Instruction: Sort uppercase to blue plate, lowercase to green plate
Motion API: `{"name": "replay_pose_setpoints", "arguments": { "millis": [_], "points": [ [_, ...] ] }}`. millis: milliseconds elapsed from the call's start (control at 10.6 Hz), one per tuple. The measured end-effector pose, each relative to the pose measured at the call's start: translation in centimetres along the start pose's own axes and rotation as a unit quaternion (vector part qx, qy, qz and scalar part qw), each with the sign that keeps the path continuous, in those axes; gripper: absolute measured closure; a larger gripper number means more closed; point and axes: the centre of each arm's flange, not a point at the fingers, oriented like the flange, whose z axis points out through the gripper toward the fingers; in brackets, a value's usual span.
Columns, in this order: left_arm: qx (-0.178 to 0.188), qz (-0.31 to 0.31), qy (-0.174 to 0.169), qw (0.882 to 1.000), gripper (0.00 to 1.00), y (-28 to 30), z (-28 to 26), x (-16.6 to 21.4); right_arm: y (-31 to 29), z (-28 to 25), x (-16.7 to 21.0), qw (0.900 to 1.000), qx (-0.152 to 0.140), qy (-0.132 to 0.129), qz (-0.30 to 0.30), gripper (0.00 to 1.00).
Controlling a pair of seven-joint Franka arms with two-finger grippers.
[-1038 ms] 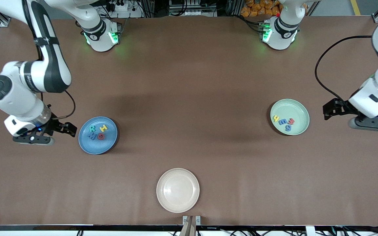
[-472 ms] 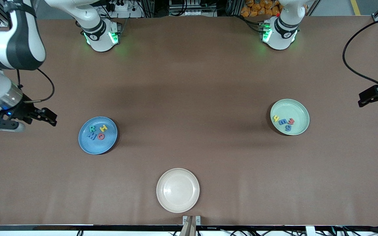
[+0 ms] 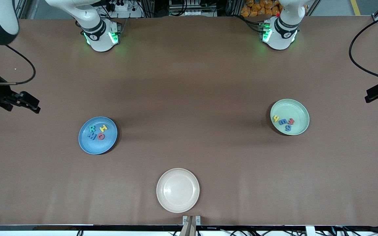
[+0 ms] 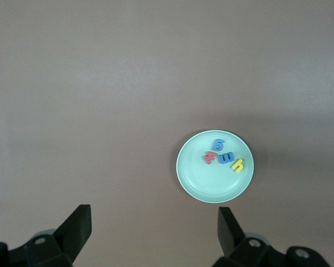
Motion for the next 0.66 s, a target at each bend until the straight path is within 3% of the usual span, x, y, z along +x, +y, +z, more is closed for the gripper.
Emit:
{"name": "replay_pose_setpoints", "arguments": {
  "millis": [377, 660],
  "points": [
    [-0.001, 0.010, 0.005, 1.000, 0.00, 1.1, -0.5, 0.1, 1.0, -3.0, -0.5, 1.000, -0.001, -0.020, -0.008, 0.00],
    [0.007, 0.020, -0.001, 1.000, 0.00, 2.9, -2.1, -1.2, 0.2, -4.1, -0.7, 0.999, 0.041, -0.022, -0.004, 0.00]
  ]
}}
